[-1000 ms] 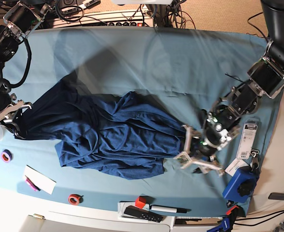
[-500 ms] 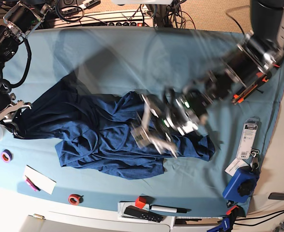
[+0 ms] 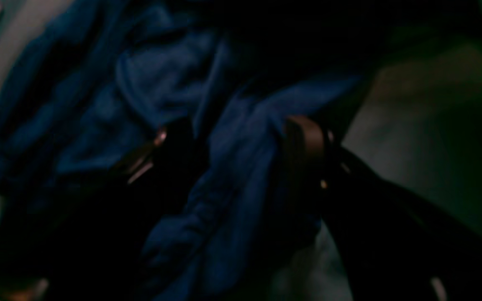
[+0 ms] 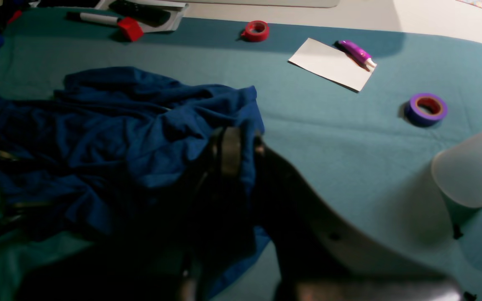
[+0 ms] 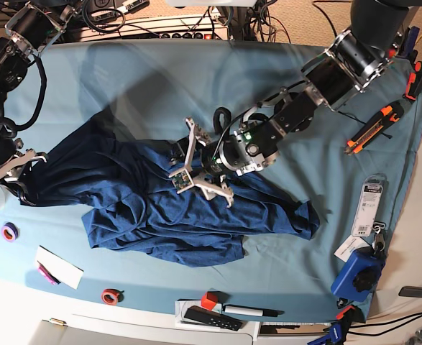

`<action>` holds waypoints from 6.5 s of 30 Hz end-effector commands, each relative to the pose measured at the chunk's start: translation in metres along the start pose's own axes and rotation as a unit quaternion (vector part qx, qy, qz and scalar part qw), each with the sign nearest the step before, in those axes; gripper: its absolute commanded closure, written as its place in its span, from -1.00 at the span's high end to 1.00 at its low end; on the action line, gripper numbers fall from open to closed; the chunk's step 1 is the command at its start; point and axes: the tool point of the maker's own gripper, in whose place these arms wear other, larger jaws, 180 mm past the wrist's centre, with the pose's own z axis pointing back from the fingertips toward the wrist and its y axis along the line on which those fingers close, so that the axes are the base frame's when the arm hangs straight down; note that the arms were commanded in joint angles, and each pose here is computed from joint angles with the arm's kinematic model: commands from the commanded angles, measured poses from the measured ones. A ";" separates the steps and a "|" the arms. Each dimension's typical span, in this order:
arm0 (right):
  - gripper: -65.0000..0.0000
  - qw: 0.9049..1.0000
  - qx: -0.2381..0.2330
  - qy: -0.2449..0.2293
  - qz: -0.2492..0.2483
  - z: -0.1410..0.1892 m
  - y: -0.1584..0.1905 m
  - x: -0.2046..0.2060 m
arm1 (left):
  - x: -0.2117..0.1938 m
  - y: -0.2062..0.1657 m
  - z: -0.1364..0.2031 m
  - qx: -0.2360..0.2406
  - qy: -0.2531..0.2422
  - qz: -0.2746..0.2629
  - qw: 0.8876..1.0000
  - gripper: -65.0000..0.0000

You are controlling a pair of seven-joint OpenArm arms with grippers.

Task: Layout the t-shirt on the table in an organized manner, then fold the t-shirt properly
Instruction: 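Pull the grasped fabric outward with the left gripper, spreading the t-shirt, then hold the t-shirt edge with the left gripper, right gripper holding the other end, then lift the t-shirt off the table with both grippers and swing it up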

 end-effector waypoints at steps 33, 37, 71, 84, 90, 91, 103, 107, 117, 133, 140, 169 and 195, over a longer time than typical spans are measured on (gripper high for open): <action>-1.00 0.999 -0.015 -0.041 0.021 0.004 -0.007 0.023 | -0.080 0.147 0.115 0.225 0.101 -0.097 0.964 -0.77; -1.00 0.999 -0.015 -0.041 0.021 0.004 -0.007 0.023 | -0.093 0.158 0.127 0.246 0.132 -0.106 0.954 -0.28; -1.00 0.999 -0.016 -0.041 0.020 0.004 -0.007 0.023 | -0.082 0.210 0.190 0.208 0.099 -0.053 0.972 -0.31; -1.00 0.999 -0.016 -0.040 0.020 0.004 -0.007 0.023 | -0.092 0.163 0.121 0.116 0.088 -0.052 0.988 -0.01; -1.00 0.999 -0.016 -0.041 0.020 0.004 -0.007 0.023 | -0.129 0.165 0.120 0.106 0.119 -0.016 0.987 -0.02; -1.00 0.999 -0.016 -0.041 0.020 0.004 -0.007 0.023 | -0.130 0.164 0.119 0.103 0.117 -0.008 0.988 -0.02; -1.00 0.999 -0.016 -0.041 0.020 0.004 -0.007 0.023 | -0.134 0.133 0.118 0.023 0.107 0.009 0.994 -0.02; -1.00 0.999 -0.016 -0.041 0.020 0.004 -0.007 0.023 | -0.132 0.131 0.117 0.016 0.100 0.007 0.995 -0.02; -1.00 0.999 -0.016 -0.041 0.020 0.004 -0.007 0.023 | -0.129 0.132 0.118 0.017 0.096 0.008 0.995 -0.67; -1.00 0.990 -0.081 -0.113 0.029 0.008 -0.033 0.071 | -0.031 0.236 0.189 0.186 -0.051 0.003 0.981 -1.00; -1.00 0.976 -0.155 -0.154 0.014 0.016 -0.060 0.098 | 0.006 0.281 0.235 0.250 -0.110 0.016 0.962 -1.00; -1.00 0.977 -0.020 -0.213 -0.002 -0.109 0.014 0.233 | 0.159 0.350 0.342 0.370 -0.226 -0.076 0.898 -1.00; -1.00 0.954 0.022 -0.299 0.021 -0.068 0.022 0.343 | 0.190 0.356 0.407 0.375 -0.248 -0.075 0.890 -1.00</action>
